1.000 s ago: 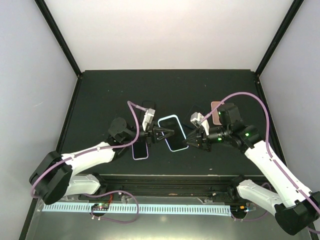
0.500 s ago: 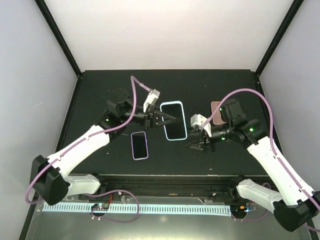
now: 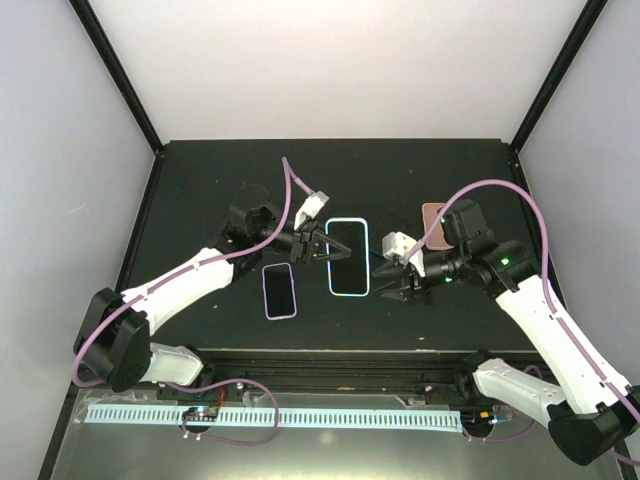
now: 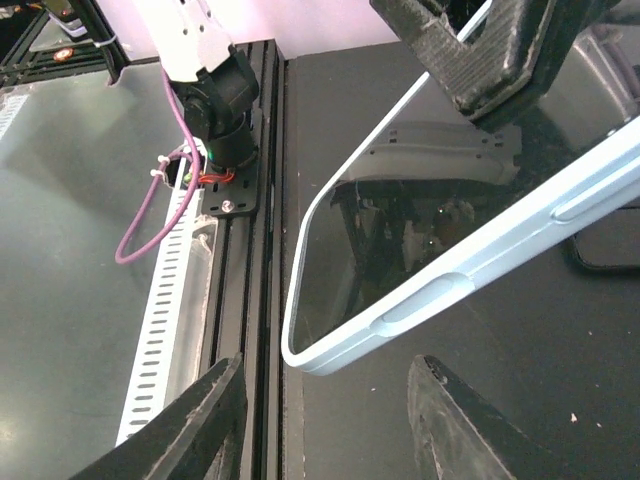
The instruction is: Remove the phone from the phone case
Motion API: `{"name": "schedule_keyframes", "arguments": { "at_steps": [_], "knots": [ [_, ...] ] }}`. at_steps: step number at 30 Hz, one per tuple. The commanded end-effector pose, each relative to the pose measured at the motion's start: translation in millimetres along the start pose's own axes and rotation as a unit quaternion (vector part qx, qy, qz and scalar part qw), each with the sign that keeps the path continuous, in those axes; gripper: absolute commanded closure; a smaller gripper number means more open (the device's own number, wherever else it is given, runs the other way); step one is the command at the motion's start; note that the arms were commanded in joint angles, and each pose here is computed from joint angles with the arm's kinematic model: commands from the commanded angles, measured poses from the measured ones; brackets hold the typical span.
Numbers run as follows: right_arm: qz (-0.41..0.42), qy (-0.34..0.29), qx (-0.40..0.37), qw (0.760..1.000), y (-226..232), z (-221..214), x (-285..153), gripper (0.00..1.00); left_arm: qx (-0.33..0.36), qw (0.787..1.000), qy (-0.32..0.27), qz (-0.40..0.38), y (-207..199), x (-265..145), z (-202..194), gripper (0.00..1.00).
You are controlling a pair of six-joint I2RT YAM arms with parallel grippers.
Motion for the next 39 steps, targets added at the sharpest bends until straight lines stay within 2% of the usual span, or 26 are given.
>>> {"name": "schedule_keyframes", "arguments": {
  "at_steps": [1, 8, 24, 29, 39],
  "knots": [
    [0.015, -0.001, -0.002, 1.0, -2.2, 0.2, 4.8, 0.55, 0.056, 0.998, -0.004, -0.022, -19.2, -3.7, 9.8, 0.98],
    [0.003, 0.011, 0.011, 1.0, -9.4, -2.1, 13.2, 0.62, 0.051, 0.998, -0.004, -0.021, -17.1, -3.0, 9.7, 0.99],
    [0.031, 0.021, 0.011, 0.999, -7.4, -3.2, 23.1, 0.7, 0.044, 0.999, -0.004, -0.022, -13.9, -2.8, 8.5, 0.98],
    [0.036, 0.022, -0.002, 0.999, -4.6, -2.2, 24.2, 0.8, 0.041, 0.999, -0.004, -0.023, -13.8, -2.6, 8.4, 0.99],
    [0.011, 0.028, -0.035, 0.999, -1.8, 0.7, 23.6, 0.88, 0.038, 0.999, -0.001, -0.027, -14.3, -1.9, 7.8, 0.98]
  ]
}}
Point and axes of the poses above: each gripper's point midway between its finger pads, its own x axis out along the fingers, its own y axis along the line the jaws close on, z = x × y, the point moved 9 cm from there along -x, back along the fingers, and after that the axes turned 4 degrees about -x, right-handed, at the moved point
